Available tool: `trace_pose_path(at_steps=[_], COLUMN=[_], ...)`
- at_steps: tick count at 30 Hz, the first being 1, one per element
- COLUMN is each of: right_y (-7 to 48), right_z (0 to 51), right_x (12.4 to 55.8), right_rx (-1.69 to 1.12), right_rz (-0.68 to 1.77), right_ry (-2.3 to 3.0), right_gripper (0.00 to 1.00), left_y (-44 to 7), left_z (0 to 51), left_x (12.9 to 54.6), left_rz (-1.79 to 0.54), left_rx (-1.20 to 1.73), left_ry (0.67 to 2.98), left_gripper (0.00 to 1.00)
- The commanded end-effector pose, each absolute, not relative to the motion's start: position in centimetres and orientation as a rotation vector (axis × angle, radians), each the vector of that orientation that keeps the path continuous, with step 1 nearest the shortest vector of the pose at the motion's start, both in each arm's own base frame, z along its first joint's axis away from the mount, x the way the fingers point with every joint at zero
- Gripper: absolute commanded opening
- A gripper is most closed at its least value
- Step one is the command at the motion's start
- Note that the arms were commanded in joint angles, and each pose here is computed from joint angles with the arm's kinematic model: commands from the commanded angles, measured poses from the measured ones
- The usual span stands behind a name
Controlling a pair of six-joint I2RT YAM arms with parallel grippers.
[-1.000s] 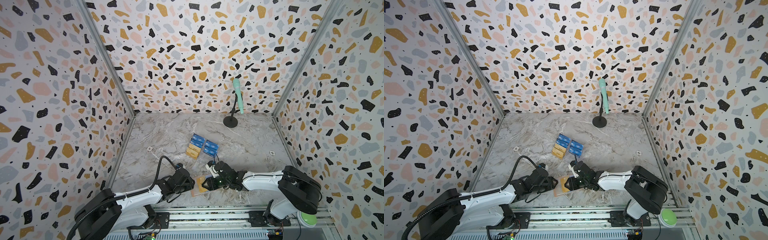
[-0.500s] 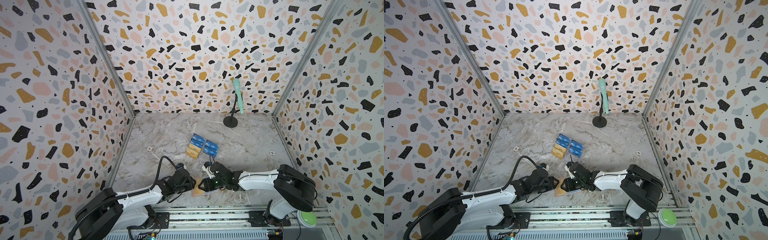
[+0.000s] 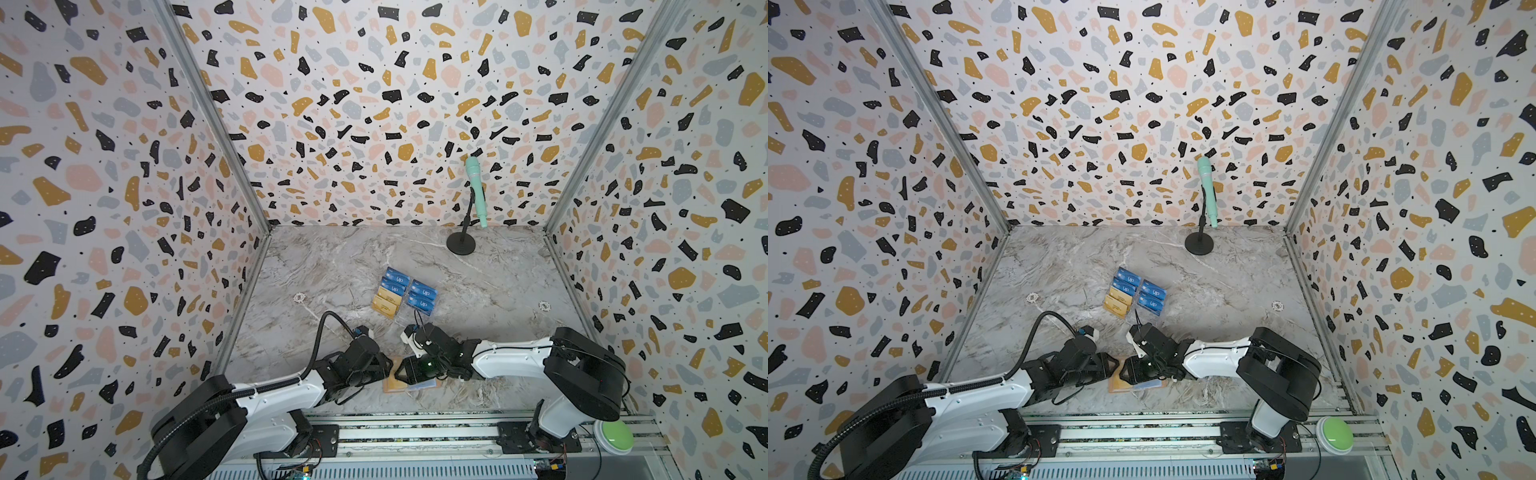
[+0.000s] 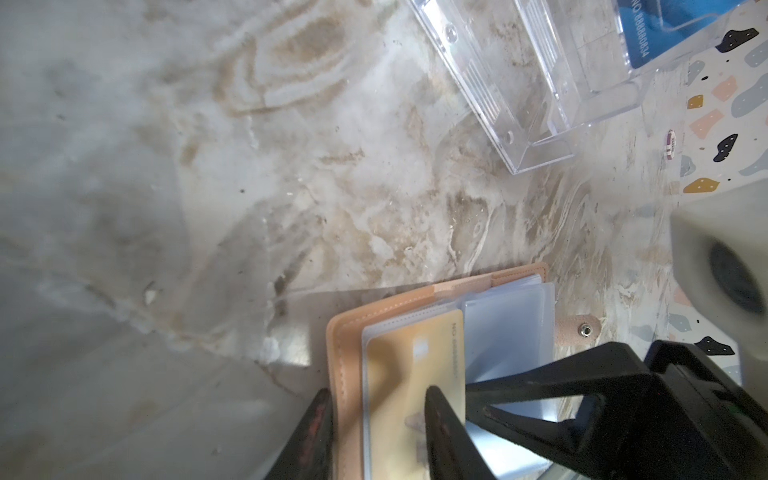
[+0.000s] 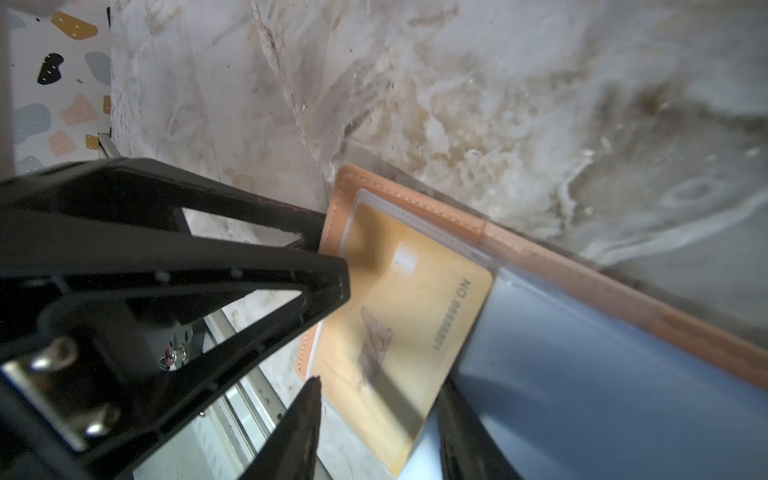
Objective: Put the credit cards into the card holder
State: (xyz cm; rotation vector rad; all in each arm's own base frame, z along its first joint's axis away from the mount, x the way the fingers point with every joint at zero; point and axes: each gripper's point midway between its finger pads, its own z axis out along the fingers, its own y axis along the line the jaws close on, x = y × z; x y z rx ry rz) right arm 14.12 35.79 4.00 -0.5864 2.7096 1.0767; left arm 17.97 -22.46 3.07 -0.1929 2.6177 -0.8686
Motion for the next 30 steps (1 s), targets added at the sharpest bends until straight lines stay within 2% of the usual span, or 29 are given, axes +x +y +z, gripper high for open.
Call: trace_pose_path(at_steps=[1, 10, 16, 21, 30], right_y=[37.1, 33.9, 32.7, 32.0, 30.0], right_z=[5.4, 5.4, 6.0, 6.0, 4.3], right_x=[14.2, 15.1, 16.3, 16.9, 17.6], right_rx=[-0.651, -0.674, -0.676, -0.678, -0.680], right_rz=[1.106, 0.913, 0.890, 0.923, 0.910], right_ry=[2.665, 2.695, 2.672, 2.638, 2.643], right_gripper=[0.47, 0.48, 0.38, 0.35, 0.19], left_y=[-23.4, -21.2, -20.5, -23.0, -28.0], left_z=[4.0, 3.6, 5.1, 6.3, 7.3], left_x=[18.1, 18.6, 19.4, 19.4, 18.5], left_rz=[-0.934, -0.769, -0.724, -0.821, -1.070], left_rx=[-0.155, -0.181, -0.183, -0.102, -0.085], left_ry=[2.585, 2.616, 2.595, 2.608, 2.586], left_gripper=[0.39, 0.41, 0.43, 0.42, 0.38])
